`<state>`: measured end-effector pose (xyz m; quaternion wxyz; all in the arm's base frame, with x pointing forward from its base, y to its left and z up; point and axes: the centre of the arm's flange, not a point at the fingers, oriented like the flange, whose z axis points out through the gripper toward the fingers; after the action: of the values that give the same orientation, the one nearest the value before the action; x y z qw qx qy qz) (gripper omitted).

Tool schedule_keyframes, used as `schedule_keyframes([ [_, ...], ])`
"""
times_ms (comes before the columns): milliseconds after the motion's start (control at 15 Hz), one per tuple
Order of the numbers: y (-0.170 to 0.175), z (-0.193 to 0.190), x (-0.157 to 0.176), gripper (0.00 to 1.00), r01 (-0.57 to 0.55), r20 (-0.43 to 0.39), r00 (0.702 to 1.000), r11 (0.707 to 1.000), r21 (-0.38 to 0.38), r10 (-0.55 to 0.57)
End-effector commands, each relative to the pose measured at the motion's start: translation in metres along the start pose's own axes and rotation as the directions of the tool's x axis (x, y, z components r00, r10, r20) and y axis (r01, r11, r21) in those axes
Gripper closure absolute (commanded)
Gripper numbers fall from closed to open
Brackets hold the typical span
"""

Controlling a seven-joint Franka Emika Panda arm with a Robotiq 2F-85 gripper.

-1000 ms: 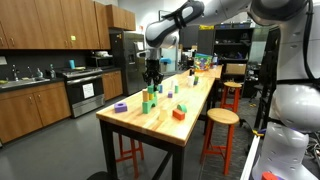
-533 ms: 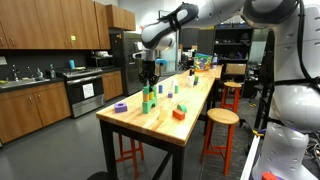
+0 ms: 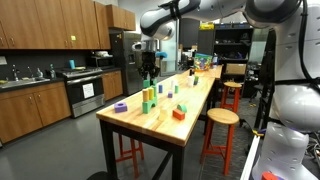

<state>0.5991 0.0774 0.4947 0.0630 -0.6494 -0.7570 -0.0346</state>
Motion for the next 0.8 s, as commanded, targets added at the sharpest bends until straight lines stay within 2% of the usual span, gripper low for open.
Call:
schedule_keyframes([
  [0,0.007,-0.019,-0.009,0.84,-0.001,-0.012,1.0,1.0,-0.031,0.001],
  [200,0.017,-0.02,-0.027,0.84,-0.029,0.0,1.0,0.995,-0.095,0.029],
  [400,0.025,-0.021,-0.042,0.84,-0.037,-0.012,0.999,0.994,-0.105,0.036],
  [533,0.016,-0.016,-0.04,0.84,-0.051,-0.001,0.999,0.995,-0.091,0.051],
  [600,0.017,-0.014,-0.042,0.59,-0.055,-0.002,0.998,0.995,-0.089,0.055],
  [733,0.017,-0.012,-0.042,0.59,-0.056,-0.002,0.998,0.995,-0.085,0.056],
])
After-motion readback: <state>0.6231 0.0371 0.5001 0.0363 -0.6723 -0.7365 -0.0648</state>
